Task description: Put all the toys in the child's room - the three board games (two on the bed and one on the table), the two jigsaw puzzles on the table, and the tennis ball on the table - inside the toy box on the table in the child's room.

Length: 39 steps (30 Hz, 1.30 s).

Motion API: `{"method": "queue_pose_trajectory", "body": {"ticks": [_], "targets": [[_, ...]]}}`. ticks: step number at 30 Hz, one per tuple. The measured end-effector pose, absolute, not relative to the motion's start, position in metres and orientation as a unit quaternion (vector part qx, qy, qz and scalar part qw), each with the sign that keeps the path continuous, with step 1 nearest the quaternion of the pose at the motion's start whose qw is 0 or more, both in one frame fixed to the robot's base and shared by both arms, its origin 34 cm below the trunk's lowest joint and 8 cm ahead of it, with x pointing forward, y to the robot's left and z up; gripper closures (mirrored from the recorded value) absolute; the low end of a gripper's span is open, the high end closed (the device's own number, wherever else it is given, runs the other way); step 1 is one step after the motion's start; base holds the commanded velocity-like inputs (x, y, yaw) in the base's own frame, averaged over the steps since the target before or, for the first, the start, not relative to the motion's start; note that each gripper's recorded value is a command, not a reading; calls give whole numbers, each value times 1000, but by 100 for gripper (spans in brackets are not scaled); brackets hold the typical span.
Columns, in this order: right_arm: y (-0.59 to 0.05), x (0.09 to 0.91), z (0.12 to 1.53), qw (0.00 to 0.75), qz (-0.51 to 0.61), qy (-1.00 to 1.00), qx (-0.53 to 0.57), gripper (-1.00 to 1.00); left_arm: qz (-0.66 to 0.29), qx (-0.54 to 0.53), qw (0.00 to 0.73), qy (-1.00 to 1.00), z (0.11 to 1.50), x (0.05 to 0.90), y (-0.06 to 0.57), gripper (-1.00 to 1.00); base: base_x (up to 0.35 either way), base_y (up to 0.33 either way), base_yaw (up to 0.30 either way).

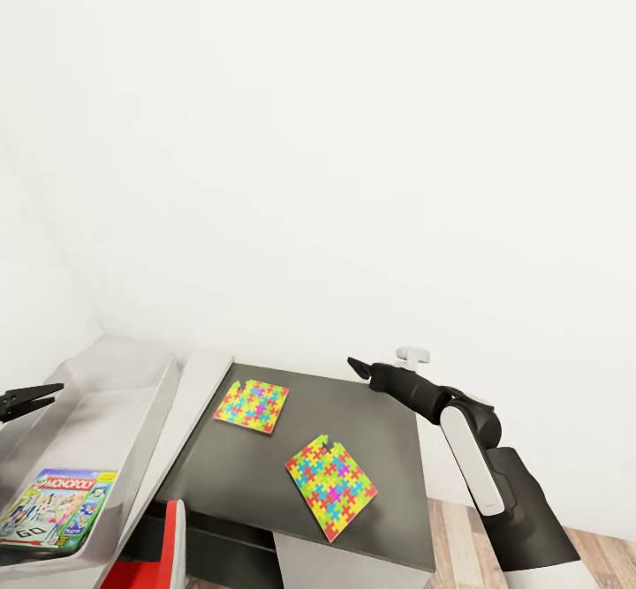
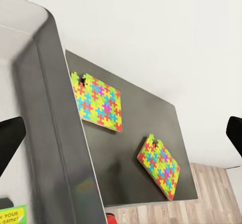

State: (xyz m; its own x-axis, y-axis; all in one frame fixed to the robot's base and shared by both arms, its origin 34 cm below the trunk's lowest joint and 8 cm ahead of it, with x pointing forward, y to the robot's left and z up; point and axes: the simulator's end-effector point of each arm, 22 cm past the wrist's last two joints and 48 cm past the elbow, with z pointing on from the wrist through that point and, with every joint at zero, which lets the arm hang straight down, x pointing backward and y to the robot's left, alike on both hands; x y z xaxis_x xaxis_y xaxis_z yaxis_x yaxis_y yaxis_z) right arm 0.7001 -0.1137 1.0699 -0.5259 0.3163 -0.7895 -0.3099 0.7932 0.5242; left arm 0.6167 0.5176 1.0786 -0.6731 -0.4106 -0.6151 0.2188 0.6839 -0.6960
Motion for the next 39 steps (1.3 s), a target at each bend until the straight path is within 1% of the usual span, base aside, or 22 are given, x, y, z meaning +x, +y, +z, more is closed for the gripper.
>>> {"method": "queue_pose_trajectory", "body": {"ticks": [9,14,18,27,34,39], "targets": [[-114,700,1070,488,321,812,2,-100,-393,-58,400,826,1079,617,518,-100,0,-14,0],[-114,700,1070,487,322,812,2,-100,-393,-58,400,826,1079,617,518,-100,-32,-195,-24],[-114,700,1073,489,322,810,1,-100,-393,-57,402,825,1081,616,518,-100,-36,-174,-147],[-103,691,1085,492,352,796,-17,-100,-393,-54,407,823,1086,615,518,-100,-20,-30,-190],[-102,689,1091,495,358,791,-21,-100,-393,-51,411,821,1091,615,518,-100,-202,-85,-197],[-102,688,1095,498,359,789,-23,-100,-393,-49,414,820,1095,614,518,-100,-98,-33,-198]]}}
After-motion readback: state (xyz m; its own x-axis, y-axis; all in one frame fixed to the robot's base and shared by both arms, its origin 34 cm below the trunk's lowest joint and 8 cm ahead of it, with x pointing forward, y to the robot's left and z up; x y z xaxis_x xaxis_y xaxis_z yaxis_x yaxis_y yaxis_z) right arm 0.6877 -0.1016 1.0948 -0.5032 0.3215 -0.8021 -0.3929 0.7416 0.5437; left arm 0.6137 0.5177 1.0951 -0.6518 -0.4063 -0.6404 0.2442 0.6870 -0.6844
